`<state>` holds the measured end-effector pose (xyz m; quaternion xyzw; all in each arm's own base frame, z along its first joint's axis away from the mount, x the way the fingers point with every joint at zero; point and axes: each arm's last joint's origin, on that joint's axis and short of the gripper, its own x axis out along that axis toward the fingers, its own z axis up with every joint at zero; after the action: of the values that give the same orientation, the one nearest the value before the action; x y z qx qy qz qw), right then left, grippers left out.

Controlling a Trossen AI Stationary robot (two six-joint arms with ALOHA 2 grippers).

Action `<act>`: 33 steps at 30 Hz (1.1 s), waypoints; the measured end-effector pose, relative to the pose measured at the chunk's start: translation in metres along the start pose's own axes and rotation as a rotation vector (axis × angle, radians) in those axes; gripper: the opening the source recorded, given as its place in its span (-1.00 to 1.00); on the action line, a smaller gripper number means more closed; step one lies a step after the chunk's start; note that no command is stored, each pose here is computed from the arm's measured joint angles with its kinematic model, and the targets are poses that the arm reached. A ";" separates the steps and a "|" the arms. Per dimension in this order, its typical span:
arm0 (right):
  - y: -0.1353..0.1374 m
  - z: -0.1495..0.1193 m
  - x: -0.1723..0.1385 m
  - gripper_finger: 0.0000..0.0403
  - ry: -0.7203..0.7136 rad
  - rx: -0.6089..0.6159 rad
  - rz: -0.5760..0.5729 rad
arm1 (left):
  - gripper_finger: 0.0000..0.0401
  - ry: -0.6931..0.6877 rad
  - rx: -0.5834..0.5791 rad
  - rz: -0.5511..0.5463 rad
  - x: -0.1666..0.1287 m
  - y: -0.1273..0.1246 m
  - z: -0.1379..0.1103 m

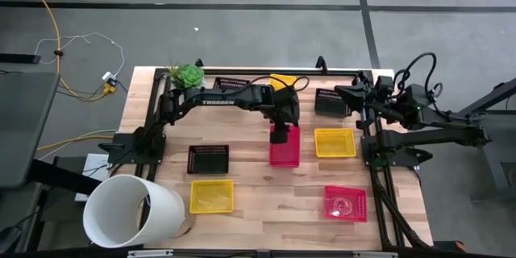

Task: Stack baskets by color
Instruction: Stack the left red bin on top of the red bin, then stack the red bin on the red bin

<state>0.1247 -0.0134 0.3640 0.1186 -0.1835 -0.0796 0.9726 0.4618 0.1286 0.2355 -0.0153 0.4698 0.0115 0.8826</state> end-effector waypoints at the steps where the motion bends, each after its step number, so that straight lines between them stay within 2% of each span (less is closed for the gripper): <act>1: 0.000 0.000 0.000 -1.00 0.000 0.000 0.000 | -0.08 -0.009 -0.001 0.003 -0.003 0.001 0.003; 5: 0.000 0.000 0.000 -1.00 0.000 0.000 0.000 | 0.07 -0.022 -0.029 0.011 -0.026 0.008 0.015; 8: 0.000 0.000 0.000 -1.00 0.005 -0.001 -0.001 | 0.00 -0.064 -0.096 -0.022 -0.041 0.012 0.020; 10: 0.000 -0.001 0.000 -1.00 0.010 -0.001 -0.002 | -0.20 -0.131 -0.119 -0.041 -0.045 0.013 0.025; 14: -0.001 -0.003 0.000 -1.00 0.027 -0.004 -0.006 | -0.83 -0.256 -0.161 -0.068 -0.045 0.007 0.027; 15: -0.001 -0.003 0.000 -1.00 0.032 -0.004 -0.007 | -0.91 -0.279 -0.177 -0.073 -0.043 0.004 0.025; 19: -0.001 -0.004 0.000 -1.00 0.038 -0.010 -0.008 | -0.97 -0.380 -0.217 0.004 -0.038 -0.014 0.013; 23: -0.001 -0.004 0.000 -1.00 0.041 -0.024 -0.008 | -0.99 -0.521 -0.279 0.089 -0.032 -0.034 -0.013; 27: -0.001 -0.004 0.000 -1.00 0.038 -0.025 -0.024 | -1.00 -0.664 -0.350 0.146 -0.021 -0.038 -0.036; 31: -0.002 -0.004 0.000 -1.00 0.036 -0.038 -0.032 | -1.00 -0.679 -0.442 0.172 -0.003 -0.039 -0.050; 33: -0.002 -0.004 0.000 -1.00 0.036 -0.038 -0.033 | -1.00 -0.635 -0.453 0.196 0.007 -0.042 -0.057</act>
<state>0.1260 -0.0142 0.3601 0.1045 -0.1624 -0.0968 0.9764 0.4199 0.0840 0.1984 -0.1604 0.1586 0.2033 0.9528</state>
